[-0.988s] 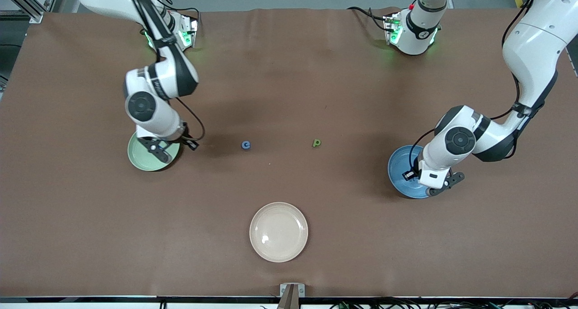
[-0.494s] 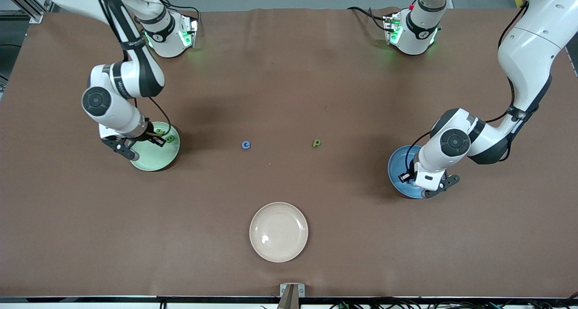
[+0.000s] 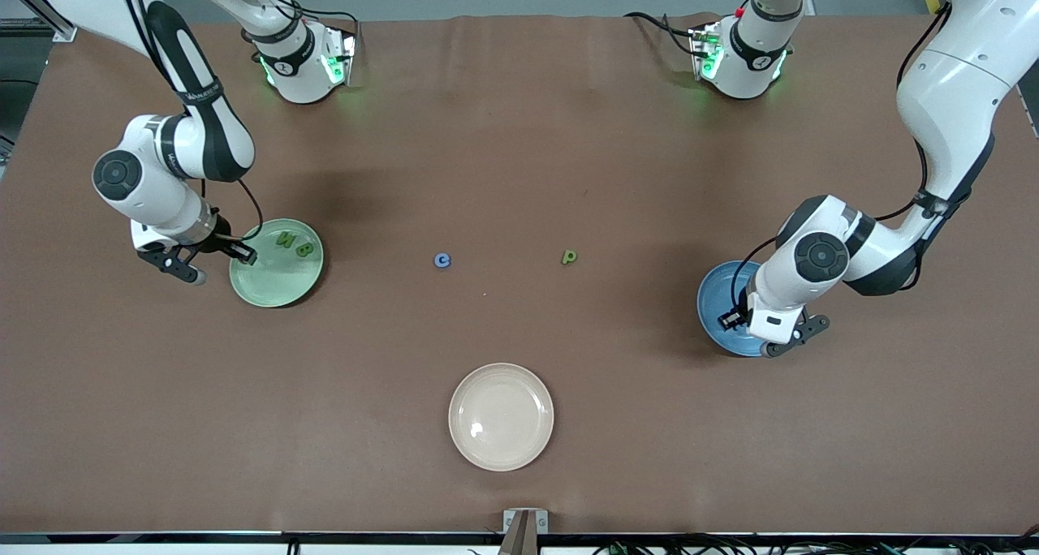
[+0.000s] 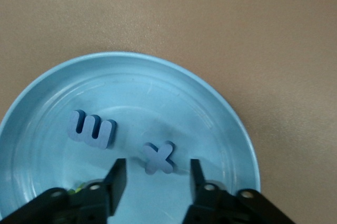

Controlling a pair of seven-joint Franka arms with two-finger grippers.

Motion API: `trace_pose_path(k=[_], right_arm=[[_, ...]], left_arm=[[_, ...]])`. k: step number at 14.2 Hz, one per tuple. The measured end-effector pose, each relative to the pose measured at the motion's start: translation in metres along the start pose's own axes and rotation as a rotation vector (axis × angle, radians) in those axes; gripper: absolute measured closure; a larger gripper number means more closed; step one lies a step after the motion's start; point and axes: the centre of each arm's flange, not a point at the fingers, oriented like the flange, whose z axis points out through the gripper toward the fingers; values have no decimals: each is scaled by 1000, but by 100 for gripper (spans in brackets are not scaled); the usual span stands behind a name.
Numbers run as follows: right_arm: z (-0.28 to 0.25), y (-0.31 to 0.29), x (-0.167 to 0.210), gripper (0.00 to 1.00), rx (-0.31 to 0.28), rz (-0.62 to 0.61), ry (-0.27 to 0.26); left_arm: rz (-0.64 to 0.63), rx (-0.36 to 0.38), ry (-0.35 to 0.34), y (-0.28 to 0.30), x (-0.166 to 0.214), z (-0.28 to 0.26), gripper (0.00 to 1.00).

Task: Sort upper and lower case letters into plates
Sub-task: 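Reach the left gripper to the green d while the right gripper reaches the G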

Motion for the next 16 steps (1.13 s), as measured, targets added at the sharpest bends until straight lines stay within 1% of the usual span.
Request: trace_pose_path(k=[2,4,5,8,9,10,11,12,13,14,15,16], right_arm=[[15,-4,-4,64,-6,-10,-12],[27,-4,-6,64,-14,-14,-26],[30,-4,-7,64,-16,-14,-31],[31,-4,-7,64,-17,-15,-33],[31,-5,-7,64,-17,-15,-33],[31,-5,-7,61,-17,-17,-33],[31,-6,-8,61,-16,-19,-33],[31,-8,-8,55,-15,-22,-32],[30,-10,-8,44,-14,-26,-30],[29,-12,-7,35,-13,-29,-28],[27,-15,-6,26,-14,-33,-30],[24,-19,-6,15,-18,-38,-39]], left_arm=[[9,1,-7,6,-4,-18,18],[39,42,-40,15,-19,-50,0],[60,53,-54,24,-30,-68,0],[110,22,-88,69,-76,-105,0],[133,18,-92,87,-97,-108,0],[169,18,-95,107,-122,-109,0],[216,17,-95,128,-151,-110,0],[265,9,-91,149,-181,-112,0],[313,-18,-84,168,-210,-113,0],[351,-50,-75,185,-234,-111,0],[387,-78,-62,198,-253,-103,0],[431,-88,-42,207,-268,-90,0]])
